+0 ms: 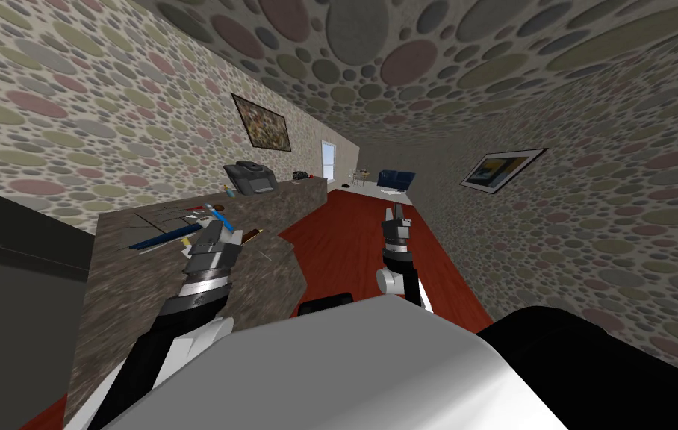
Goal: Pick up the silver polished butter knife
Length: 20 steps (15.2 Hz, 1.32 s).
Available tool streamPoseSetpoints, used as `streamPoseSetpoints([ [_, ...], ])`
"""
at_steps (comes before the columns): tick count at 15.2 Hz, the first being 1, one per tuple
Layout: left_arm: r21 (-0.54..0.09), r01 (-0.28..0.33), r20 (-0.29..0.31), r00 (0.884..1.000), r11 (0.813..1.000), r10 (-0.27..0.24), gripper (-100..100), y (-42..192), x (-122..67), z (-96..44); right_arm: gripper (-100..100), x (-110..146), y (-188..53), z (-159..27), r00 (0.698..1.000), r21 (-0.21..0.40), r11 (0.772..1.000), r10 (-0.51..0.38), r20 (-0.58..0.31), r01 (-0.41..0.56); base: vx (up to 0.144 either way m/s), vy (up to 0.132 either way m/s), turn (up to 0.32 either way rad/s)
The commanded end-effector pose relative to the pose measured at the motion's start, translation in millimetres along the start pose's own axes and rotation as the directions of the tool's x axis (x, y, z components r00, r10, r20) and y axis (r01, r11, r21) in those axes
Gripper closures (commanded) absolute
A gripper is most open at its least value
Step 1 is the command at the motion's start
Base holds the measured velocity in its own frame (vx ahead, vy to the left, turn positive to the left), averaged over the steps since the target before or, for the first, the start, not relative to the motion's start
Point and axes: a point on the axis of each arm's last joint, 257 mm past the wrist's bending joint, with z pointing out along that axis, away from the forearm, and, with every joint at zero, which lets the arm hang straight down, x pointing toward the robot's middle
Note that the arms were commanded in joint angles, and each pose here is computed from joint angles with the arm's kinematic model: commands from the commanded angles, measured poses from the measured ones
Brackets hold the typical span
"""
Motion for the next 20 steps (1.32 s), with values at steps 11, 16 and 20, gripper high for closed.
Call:
streamPoseSetpoints([
  [11, -0.358, -0.169, -0.165, 0.979, 0.918, 0.116, -100, 117, -31.9, -43.9, 0, 0, 0, 0.0, 1.0, 0.0, 1.0, 0.0, 0.0, 0.0, -0.02, -0.018, -0.042],
  [16, -0.456, -0.231, -0.221, 0.965, 0.86, 0.142, -100, 151, -47.3, -62.0, 0, 0, 0, 0.0, 1.0, 0.0, 1.0, 0.0, 0.0, 0.0, 0.008, -0.033, -0.035],
  [20, -0.542, -0.293, -0.274, 0.948, 0.788, 0.164, -100, 182, -65.9, -81.3, 0, 0, 0, 0.0, 1.0, 0.0, 1.0, 0.0, 0.0, 0.0, 0.025, -0.032, -0.028],
])
